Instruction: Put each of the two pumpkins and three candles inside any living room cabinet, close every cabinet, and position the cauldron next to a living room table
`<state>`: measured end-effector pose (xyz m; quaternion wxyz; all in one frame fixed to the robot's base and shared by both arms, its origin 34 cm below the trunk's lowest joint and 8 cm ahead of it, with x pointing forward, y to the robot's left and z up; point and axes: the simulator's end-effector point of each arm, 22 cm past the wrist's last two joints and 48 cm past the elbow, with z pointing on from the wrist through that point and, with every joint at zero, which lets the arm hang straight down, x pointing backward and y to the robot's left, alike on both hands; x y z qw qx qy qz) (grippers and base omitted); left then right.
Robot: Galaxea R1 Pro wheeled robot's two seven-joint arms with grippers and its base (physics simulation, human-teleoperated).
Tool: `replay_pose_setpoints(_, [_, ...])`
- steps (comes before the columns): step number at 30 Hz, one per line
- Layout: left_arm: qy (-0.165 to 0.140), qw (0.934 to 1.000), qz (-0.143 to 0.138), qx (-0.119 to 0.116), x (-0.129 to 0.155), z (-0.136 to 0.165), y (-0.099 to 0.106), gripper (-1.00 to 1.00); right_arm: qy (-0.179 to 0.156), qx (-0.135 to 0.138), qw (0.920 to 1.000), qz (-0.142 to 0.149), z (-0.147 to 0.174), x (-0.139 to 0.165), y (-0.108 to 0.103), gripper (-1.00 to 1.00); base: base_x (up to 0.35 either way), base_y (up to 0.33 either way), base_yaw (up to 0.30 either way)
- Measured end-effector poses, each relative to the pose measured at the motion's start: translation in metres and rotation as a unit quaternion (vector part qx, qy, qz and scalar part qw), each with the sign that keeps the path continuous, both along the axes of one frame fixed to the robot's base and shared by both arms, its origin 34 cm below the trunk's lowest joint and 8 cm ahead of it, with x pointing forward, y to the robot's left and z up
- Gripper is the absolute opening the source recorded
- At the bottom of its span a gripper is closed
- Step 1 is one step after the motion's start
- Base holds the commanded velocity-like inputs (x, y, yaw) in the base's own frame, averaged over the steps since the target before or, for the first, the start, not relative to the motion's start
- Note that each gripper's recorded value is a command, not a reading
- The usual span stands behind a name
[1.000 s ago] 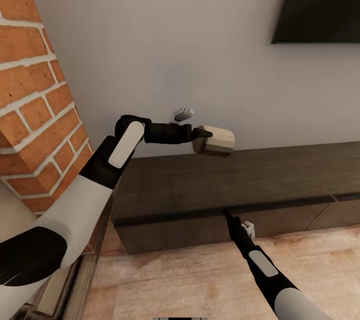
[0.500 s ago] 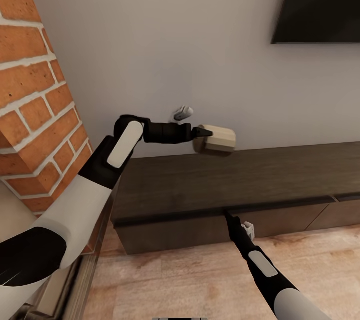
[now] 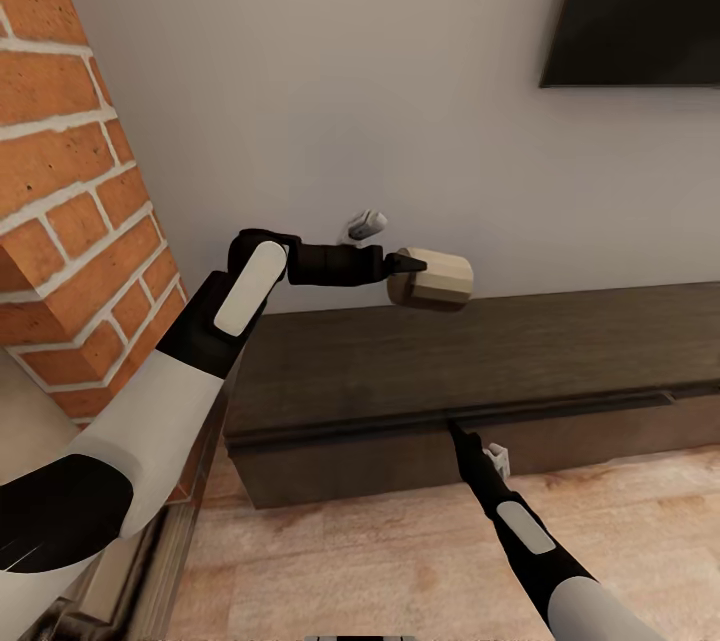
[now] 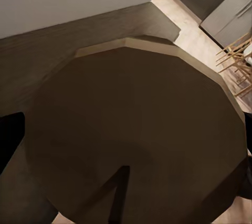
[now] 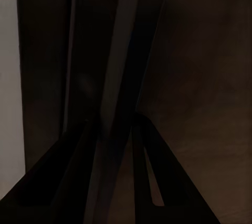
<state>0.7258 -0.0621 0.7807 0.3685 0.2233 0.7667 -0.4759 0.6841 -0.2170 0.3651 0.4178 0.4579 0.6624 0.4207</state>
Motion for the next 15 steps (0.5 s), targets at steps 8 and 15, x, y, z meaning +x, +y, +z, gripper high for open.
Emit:
replay_pose_setpoints(8, [-0.003,1.0000,0.003,0.006,0.0012,-0.0017,0.0003,-1.00,0.003,0.003,1.0000,-0.005,-0.0002,0.0009,-0.0012,-1.00,-0.107,0.000,0.000])
replay_pose_setpoints(15, [-0.003,1.0000,0.003,0.006,0.0013,-0.0019,0.0003,-1.00,0.003,0.003,1.0000,-0.007,-0.0001,0.0011,-0.0022,-1.00,-0.072,0.000,0.000])
